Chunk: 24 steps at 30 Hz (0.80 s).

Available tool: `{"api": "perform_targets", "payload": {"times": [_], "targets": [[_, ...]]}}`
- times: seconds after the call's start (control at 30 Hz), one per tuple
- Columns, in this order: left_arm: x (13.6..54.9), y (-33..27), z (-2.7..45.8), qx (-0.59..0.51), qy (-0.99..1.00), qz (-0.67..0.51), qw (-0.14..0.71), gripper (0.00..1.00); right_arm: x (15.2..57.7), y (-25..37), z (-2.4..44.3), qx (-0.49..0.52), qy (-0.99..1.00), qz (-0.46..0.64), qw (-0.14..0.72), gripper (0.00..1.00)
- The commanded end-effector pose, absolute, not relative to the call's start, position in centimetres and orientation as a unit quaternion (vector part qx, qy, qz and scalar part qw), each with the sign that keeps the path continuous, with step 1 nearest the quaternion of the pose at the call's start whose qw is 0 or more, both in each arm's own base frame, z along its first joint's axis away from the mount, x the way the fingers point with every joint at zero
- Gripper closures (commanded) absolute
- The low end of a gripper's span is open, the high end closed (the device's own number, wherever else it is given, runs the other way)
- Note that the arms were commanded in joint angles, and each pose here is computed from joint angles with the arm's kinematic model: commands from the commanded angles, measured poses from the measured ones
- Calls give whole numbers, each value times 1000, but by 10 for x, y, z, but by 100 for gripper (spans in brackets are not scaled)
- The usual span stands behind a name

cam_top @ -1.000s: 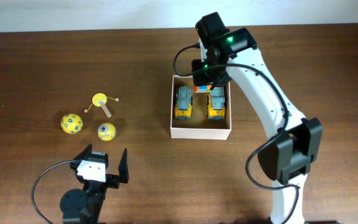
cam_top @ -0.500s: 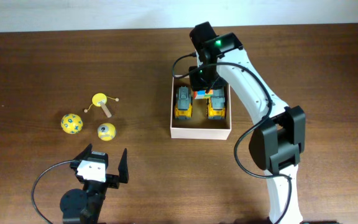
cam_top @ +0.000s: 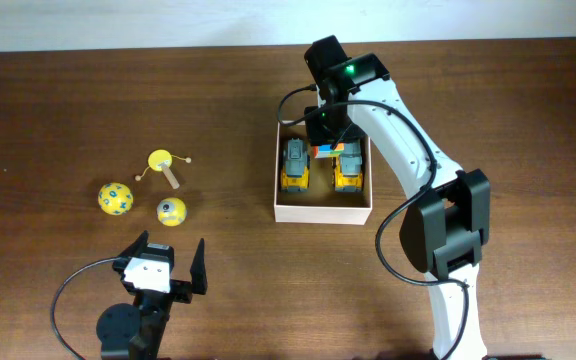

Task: Pack container
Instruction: 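Lower the cube between the trucks and open the right gripper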

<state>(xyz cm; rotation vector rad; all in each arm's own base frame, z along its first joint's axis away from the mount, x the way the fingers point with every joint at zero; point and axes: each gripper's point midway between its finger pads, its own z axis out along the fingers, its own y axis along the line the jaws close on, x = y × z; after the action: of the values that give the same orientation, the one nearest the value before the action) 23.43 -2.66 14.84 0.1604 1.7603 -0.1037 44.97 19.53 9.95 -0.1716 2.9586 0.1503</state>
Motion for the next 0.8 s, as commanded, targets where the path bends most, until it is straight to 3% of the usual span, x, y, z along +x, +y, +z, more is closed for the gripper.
{"api": "perform_targets", "payload": {"times": [0.0,0.77], "targets": [[234,-27,148,77,767,-42,635,1,453,198,99,-60,993,43,95,60],[234,-27,148,77,768,-42,635,1,456,198,97,-28,994,35,102,62]]}}
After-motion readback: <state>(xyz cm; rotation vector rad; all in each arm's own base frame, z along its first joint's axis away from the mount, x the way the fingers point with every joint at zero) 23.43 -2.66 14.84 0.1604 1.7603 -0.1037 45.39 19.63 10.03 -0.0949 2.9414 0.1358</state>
